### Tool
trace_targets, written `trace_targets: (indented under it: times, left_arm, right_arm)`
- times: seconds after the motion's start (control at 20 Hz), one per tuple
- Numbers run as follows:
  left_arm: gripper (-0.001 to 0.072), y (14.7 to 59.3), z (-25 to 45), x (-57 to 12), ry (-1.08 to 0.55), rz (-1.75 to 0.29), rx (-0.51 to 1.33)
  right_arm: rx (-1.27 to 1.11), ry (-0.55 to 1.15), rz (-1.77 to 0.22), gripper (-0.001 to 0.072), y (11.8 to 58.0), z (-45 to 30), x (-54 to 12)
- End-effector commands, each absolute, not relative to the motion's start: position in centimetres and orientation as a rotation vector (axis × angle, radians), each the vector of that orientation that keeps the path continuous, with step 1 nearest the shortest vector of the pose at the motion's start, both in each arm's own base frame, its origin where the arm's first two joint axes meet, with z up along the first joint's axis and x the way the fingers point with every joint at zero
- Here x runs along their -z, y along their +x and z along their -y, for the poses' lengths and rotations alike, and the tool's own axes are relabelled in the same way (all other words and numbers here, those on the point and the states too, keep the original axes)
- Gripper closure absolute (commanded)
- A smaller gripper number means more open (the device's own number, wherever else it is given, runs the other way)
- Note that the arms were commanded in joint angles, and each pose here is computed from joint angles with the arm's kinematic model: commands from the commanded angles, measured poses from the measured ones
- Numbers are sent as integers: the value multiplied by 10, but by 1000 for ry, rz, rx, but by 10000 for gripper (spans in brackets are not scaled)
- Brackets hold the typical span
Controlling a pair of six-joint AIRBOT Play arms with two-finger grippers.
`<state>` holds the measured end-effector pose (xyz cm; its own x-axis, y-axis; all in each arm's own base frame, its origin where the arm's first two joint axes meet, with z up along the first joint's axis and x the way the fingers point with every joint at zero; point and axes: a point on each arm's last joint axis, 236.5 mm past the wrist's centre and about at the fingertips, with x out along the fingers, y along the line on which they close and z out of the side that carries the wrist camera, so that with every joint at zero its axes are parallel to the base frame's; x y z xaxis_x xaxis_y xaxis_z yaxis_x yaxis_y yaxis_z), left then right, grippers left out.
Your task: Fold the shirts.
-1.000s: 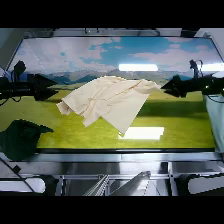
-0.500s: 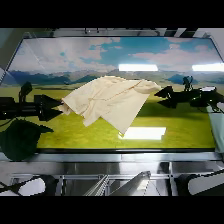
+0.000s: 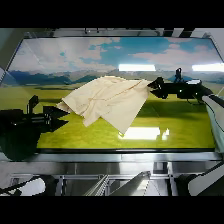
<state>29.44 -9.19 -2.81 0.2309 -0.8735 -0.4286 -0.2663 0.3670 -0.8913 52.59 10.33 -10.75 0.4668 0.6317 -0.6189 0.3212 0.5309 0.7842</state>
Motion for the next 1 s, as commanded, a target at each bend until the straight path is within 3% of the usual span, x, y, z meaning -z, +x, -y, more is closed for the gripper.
trace_targets:
  times: [0.0,0.25,0.55,0.85,0.95]
  left_arm:
    - [106,288,94,54,-1136,-1340,504]
    - [107,296,110,73,-1039,-1343,457]
    - [108,326,125,106,-933,-1291,247]
    - [119,352,126,103,-968,-1255,241]
    - [291,361,144,102,-969,-1306,315]
  right_arm:
    - [-231,1075,-1124,223,543,-119,116]
    - [-270,1060,-1164,668,535,-133,120]
    - [-320,1048,-1194,692,526,-141,117]
    - [-371,1029,-1216,691,519,-148,114]
    - [-382,1031,-1227,692,516,-150,113]
